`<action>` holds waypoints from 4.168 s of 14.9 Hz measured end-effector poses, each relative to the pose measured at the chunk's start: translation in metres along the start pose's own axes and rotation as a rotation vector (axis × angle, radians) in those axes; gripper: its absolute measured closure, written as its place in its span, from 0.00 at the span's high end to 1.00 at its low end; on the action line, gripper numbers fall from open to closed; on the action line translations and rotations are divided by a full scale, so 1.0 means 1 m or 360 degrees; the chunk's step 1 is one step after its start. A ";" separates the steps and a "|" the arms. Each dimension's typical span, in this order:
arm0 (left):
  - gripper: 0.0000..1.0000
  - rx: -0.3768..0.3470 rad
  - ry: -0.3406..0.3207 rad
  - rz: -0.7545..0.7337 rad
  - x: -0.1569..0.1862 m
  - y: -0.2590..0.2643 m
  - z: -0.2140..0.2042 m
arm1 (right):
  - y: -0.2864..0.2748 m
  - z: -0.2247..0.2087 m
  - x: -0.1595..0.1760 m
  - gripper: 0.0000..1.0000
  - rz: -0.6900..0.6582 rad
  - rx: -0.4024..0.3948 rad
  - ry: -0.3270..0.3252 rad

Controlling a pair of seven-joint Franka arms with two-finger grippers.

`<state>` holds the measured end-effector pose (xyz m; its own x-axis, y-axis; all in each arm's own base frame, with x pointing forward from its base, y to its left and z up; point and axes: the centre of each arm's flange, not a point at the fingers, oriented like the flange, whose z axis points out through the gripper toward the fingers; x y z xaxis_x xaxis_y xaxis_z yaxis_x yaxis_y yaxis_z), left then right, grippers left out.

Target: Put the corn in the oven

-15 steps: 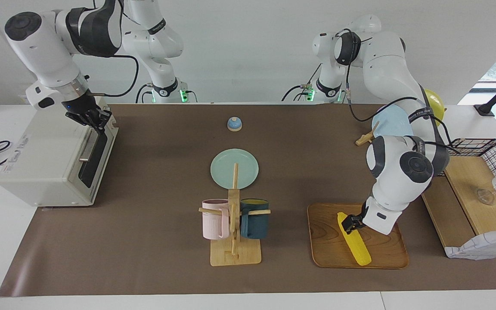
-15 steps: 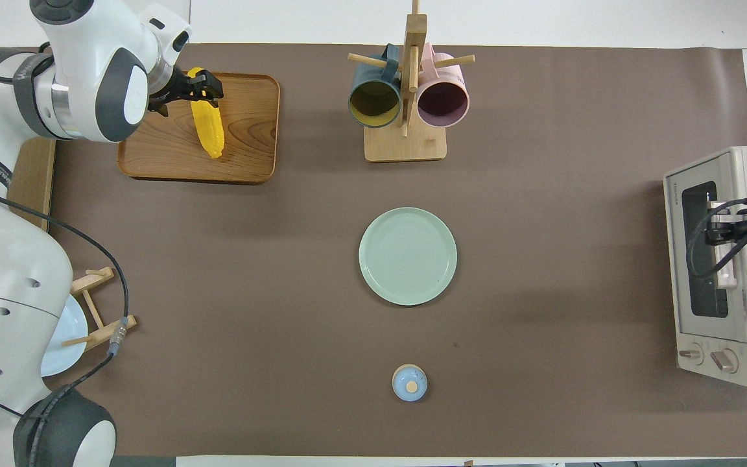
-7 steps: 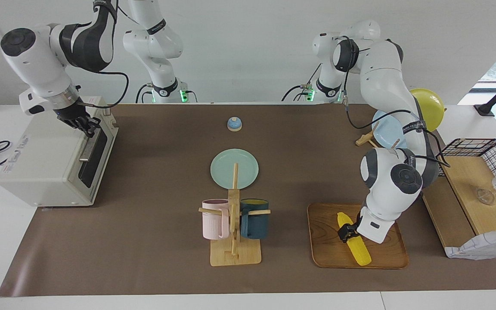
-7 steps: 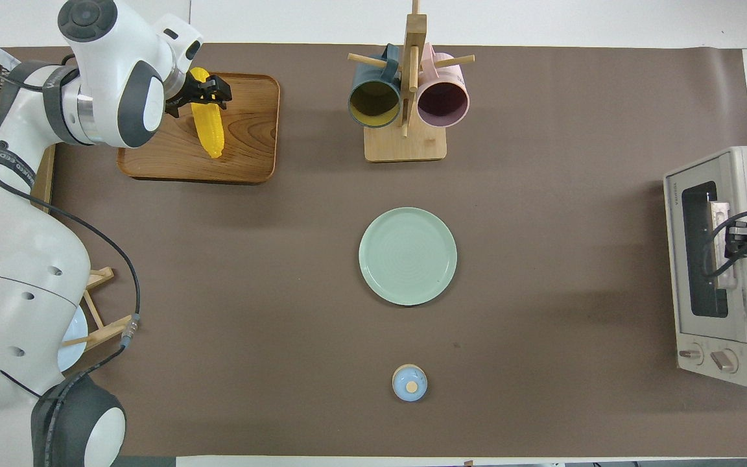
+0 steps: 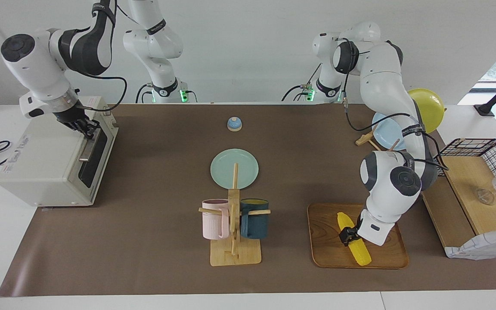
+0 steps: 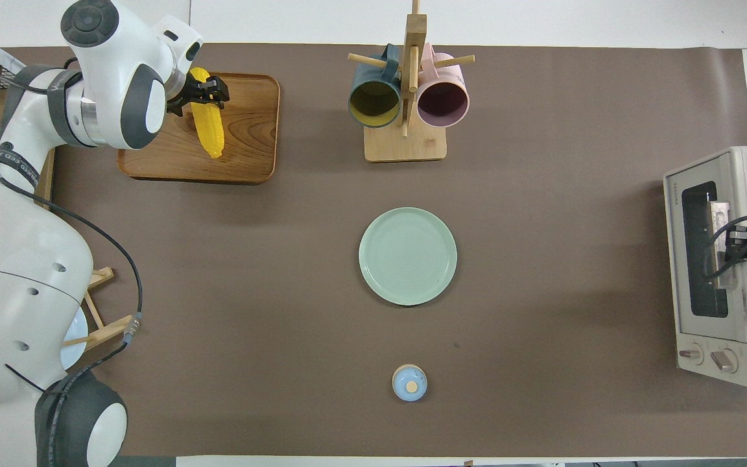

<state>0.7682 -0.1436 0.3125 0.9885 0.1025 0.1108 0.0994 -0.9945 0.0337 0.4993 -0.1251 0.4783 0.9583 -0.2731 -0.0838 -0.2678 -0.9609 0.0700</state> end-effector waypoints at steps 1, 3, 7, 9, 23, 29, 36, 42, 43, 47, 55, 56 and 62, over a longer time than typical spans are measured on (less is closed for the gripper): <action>0.61 0.0000 0.0002 -0.0001 0.000 -0.001 0.000 | 0.000 0.001 0.000 0.01 0.0000 0.0000 -0.0004; 0.53 -0.0003 0.0006 0.0000 0.001 0.000 -0.001 | 0.001 0.005 0.000 0.01 0.0002 0.0000 -0.0002; 0.53 -0.0074 -0.0012 -0.0034 0.000 0.004 -0.013 | 0.000 0.006 -0.002 0.01 -0.0012 0.0001 0.0012; 0.53 -0.0099 -0.0048 -0.0091 -0.006 0.011 -0.049 | -0.004 0.006 -0.003 0.01 -0.0032 0.0001 0.0020; 0.53 -0.0247 -0.0205 -0.0223 -0.298 0.235 -0.148 | -0.120 0.086 -0.005 0.01 -0.0297 0.0055 0.0004; 0.53 -0.0358 -0.0122 -0.0140 -0.365 0.289 -0.104 | -0.136 0.123 -0.009 0.01 -0.0333 0.0073 0.0052; 0.53 -0.0377 -0.0076 -0.0050 -0.358 0.298 -0.053 | -0.146 0.165 -0.005 0.01 -0.0326 0.0062 0.0033; 0.53 -0.0386 -0.0060 -0.0004 -0.356 0.301 -0.040 | -0.147 0.167 -0.006 0.01 -0.0314 0.0062 0.0026; 0.53 -0.0388 -0.0058 -0.0003 -0.356 0.301 -0.040 | -0.148 0.168 -0.007 0.01 -0.0306 0.0064 0.0022; 0.71 -0.0392 -0.0051 -0.0008 -0.354 0.301 -0.041 | -0.167 0.168 -0.014 0.01 -0.0295 0.0063 0.0019; 1.00 -0.0293 -0.0124 -0.0156 -0.274 0.228 -0.136 | -0.204 0.151 -0.019 0.38 -0.0261 0.0069 0.0061; 1.00 -0.0263 -0.0150 -0.0170 -0.253 0.200 -0.163 | -0.219 0.142 -0.021 0.48 -0.0277 0.0066 0.0060; 1.00 -0.0197 -0.0184 -0.0127 -0.178 0.030 -0.255 | -0.383 0.062 -0.069 0.93 -0.0395 0.0091 0.0144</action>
<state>0.5665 -0.1860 0.5472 0.9852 0.1709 -0.0118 0.1705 -0.9722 0.1604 0.5293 0.2594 0.3955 0.9996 -0.0265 -0.0021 -0.0265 -0.9996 0.0019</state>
